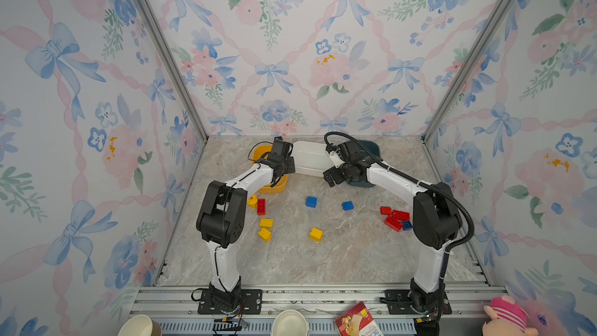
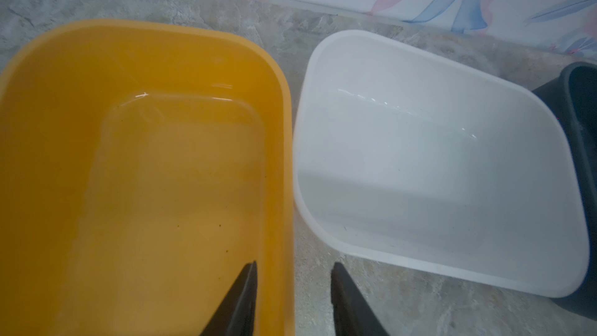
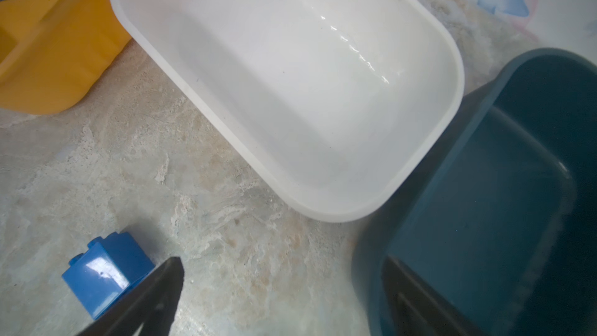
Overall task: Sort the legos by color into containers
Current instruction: 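Grasp the yellow bin rim with left gripper while right gripper grasps the white bin rim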
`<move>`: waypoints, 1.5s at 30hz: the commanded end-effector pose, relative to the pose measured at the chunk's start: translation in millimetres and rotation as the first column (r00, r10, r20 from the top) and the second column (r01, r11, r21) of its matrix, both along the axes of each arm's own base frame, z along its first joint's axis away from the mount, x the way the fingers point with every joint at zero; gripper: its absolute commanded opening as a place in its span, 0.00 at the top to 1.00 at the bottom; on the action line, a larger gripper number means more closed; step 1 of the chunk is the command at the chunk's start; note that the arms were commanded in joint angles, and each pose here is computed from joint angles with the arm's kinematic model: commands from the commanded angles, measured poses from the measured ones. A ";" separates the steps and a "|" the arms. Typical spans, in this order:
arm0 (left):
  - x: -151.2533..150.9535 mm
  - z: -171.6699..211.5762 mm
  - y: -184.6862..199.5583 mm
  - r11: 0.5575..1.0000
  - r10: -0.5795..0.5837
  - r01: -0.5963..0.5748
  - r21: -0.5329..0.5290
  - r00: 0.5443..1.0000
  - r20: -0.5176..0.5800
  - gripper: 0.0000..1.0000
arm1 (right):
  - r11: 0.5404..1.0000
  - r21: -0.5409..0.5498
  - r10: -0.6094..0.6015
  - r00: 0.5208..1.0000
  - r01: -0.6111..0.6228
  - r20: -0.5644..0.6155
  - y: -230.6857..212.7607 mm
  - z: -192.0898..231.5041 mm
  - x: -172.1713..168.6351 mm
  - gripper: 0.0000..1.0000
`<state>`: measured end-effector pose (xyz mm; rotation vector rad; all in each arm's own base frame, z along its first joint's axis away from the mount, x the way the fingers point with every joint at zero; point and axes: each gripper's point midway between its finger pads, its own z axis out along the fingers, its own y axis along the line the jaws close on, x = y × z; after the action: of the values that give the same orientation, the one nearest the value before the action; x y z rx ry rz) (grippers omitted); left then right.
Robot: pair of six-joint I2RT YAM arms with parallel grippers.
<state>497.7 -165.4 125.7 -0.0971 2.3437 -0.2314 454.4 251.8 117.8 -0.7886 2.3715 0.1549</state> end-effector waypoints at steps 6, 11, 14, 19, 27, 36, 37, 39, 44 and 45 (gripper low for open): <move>-11.3 33.0 8.8 1.000 0.010 -0.009 -0.024 0.999 0.052 0.49 | 0.996 -0.040 0.080 0.997 -0.081 -0.019 18.1 -14.3 13.7 0.10; -18.3 37.3 21.1 0.999 0.028 -0.027 -0.024 0.998 0.059 0.39 | 0.992 -0.065 0.109 0.994 -0.110 -0.011 27.8 -22.9 23.2 0.15; -22.5 38.0 29.8 0.999 0.041 -0.039 -0.024 0.997 0.059 0.37 | 0.989 -0.083 0.125 0.992 -0.125 -0.013 31.8 -29.0 27.8 0.19; -27.4 36.9 43.8 0.998 0.062 -0.061 -0.028 0.996 0.058 0.36 | 0.983 -0.113 0.143 0.990 -0.144 -0.016 36.8 -38.8 35.6 0.29; -29.4 37.0 55.4 0.997 0.080 -0.078 -0.027 0.995 0.058 0.35 | 0.978 -0.150 0.145 0.989 -0.147 -0.021 39.9 -50.6 41.3 0.47; -28.4 39.3 59.6 0.996 0.088 -0.086 -0.028 0.994 0.065 0.35 | 0.974 -0.179 0.139 0.990 -0.140 -0.023 39.9 -54.3 42.1 0.67; -28.7 39.2 60.1 0.996 0.089 -0.087 -0.027 0.994 0.065 0.35 | 0.974 -0.178 0.137 0.990 -0.139 -0.023 40.0 -53.8 41.7 0.69; -29.0 38.8 60.8 0.996 0.090 -0.089 -0.027 0.994 0.064 0.35 | 0.974 -0.180 0.136 0.991 -0.137 -0.021 41.5 -52.5 40.7 0.72; -29.3 39.0 62.5 0.995 0.093 -0.092 -0.027 0.993 0.066 0.35 | 0.975 -0.180 0.131 0.991 -0.133 -0.022 48.0 -51.7 36.1 0.81; -29.5 38.2 63.0 0.995 0.095 -0.093 -0.027 0.993 0.064 0.35 | 0.975 -0.178 0.128 0.991 -0.130 -0.023 49.2 -51.1 35.1 0.82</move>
<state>470.8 -104.9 151.6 -0.2135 2.2962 -0.1980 494.2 295.8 68.9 -1.0345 2.3420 0.0145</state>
